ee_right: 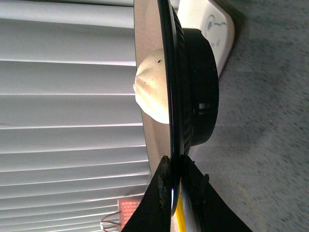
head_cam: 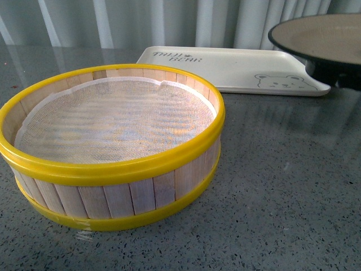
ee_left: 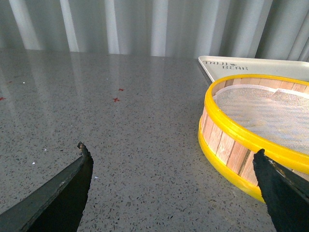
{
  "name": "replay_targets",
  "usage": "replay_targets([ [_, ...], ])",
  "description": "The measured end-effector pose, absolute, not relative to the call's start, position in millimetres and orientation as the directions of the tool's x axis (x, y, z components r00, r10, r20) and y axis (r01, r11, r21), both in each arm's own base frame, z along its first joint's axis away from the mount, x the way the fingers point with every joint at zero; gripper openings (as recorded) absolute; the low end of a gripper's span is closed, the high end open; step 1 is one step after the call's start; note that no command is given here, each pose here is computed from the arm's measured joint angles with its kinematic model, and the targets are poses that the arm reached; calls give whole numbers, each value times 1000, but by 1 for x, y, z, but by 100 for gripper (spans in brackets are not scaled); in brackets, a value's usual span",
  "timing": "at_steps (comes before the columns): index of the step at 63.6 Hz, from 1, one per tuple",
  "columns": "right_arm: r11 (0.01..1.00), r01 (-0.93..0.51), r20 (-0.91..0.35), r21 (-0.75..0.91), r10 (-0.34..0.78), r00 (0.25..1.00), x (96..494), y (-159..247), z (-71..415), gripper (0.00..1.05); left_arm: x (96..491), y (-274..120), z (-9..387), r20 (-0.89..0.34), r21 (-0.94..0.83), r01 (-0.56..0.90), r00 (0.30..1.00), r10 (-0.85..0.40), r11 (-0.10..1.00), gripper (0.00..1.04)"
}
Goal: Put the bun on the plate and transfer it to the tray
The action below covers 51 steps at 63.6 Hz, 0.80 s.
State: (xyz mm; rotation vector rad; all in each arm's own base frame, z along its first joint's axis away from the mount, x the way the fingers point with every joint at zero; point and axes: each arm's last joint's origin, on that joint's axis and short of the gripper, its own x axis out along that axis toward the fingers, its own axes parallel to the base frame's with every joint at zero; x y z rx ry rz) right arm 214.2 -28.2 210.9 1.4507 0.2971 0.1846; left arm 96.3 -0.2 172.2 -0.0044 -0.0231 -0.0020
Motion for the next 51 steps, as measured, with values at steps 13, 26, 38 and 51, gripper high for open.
replay_targets([
  [13, 111, 30, -63, 993, 311, 948, 272, -23, 234, 2, 96, 0, 172, 23, -4, 2, 1000, -2, 1000, 98],
  [26, 143, 64, -111, 988, 353, 929, 317, -11, 238, 2, 96, 0, 172, 23, -4, 2, 1000, -2, 1000, 98],
  [38, 161, 89, -143, 983, 359, 922, 349, -9, 242, 2, 96, 0, 172, 23, -4, 2, 1000, -2, 1000, 98],
  [51, 160, 135, -184, 978, 349, 919, 374, -11, 238, 2, 96, 0, 172, 23, -4, 2, 1000, -2, 1000, 98],
])
